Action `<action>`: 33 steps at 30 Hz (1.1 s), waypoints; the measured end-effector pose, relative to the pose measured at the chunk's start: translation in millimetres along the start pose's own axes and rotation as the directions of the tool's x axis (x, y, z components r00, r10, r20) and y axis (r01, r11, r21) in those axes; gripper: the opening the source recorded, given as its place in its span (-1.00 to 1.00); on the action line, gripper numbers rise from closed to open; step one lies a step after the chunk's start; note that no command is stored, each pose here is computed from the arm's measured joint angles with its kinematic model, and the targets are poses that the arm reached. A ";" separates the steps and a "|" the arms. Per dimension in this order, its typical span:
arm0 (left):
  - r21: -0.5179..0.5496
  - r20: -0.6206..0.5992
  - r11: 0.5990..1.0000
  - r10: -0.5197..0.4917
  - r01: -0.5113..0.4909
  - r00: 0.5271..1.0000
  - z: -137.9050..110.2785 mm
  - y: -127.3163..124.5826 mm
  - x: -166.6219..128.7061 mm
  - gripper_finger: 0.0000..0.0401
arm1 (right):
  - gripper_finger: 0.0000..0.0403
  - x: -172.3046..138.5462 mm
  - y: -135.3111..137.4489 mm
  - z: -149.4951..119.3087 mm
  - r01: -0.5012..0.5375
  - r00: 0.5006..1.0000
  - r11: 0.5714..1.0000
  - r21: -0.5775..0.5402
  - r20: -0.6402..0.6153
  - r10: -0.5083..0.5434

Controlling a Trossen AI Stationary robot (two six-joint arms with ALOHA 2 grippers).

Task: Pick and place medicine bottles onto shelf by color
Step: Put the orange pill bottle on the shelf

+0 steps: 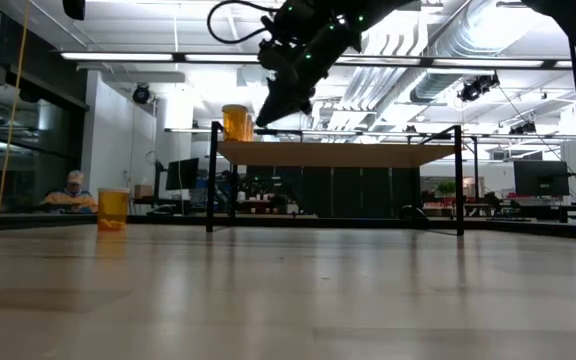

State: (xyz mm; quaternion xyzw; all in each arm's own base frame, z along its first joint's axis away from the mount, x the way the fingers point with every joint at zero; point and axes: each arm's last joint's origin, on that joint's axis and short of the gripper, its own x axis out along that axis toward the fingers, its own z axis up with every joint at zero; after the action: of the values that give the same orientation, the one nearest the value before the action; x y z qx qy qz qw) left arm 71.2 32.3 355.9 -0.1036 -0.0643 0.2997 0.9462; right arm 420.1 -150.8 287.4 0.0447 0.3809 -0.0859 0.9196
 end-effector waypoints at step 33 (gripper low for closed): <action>0.114 -0.193 0.989 -0.071 0.095 0.979 -17.2 0.7 -1.3 -0.94 | -1.00 -144.8 137.7 -107.1 -0.116 0.934 0.914 0.389 0.356 -0.033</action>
State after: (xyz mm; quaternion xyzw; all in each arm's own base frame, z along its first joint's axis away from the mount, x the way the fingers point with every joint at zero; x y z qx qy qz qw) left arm 72.9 29.4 339.0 -0.0701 0.0398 0.2521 0.9643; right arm 271.7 18.0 316.6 0.2256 0.1815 -0.1493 0.9454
